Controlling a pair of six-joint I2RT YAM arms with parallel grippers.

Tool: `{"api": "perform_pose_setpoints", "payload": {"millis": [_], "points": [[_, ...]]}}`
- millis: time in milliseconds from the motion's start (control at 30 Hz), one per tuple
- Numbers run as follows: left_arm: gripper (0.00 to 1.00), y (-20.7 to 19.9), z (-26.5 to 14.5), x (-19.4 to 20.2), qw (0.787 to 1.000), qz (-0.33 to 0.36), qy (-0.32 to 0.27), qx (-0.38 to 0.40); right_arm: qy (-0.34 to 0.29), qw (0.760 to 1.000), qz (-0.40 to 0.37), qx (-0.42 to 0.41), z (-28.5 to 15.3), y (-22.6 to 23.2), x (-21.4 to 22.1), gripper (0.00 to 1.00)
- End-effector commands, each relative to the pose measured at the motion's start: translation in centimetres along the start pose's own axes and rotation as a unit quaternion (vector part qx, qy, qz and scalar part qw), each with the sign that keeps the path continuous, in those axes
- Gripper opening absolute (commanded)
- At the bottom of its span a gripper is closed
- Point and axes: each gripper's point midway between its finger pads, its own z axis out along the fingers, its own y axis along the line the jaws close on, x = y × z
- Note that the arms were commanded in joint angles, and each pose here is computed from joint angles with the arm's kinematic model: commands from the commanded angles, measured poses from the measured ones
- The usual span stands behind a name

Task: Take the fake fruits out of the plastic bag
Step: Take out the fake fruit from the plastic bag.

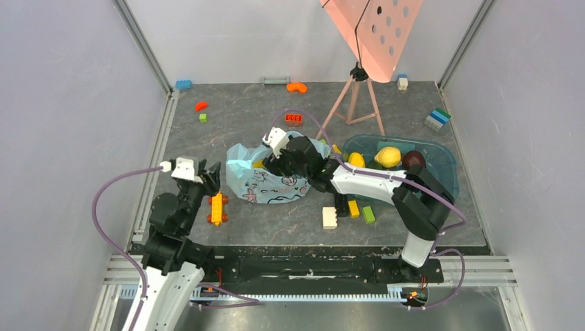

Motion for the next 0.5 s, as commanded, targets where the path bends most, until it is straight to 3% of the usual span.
{"api": "perform_pose_setpoints", "payload": {"millis": [0, 100, 267, 467], "points": [[0.65, -0.6, 0.0, -0.2, 0.997, -0.052, 0.059, -0.002, -0.028, 0.999, 0.023, 0.008, -2.3, -0.2, -2.3, 0.28], [0.98, -1.2, 0.1, 0.1, 0.992, -0.063, 0.11, 0.009, -0.041, 0.999, 0.028, 0.011, -3.5, -0.2, -3.4, 0.28], [1.0, -1.9, 0.1, 1.2, 0.977, -0.077, 0.201, 0.013, -0.053, 0.998, 0.033, 0.022, -5.5, -0.8, -5.2, 0.28], [1.0, 0.4, 0.5, 1.9, 0.949, -0.111, 0.281, -0.094, -0.058, 0.997, 0.033, 0.03, -7.1, -1.4, -6.3, 0.28]]}}
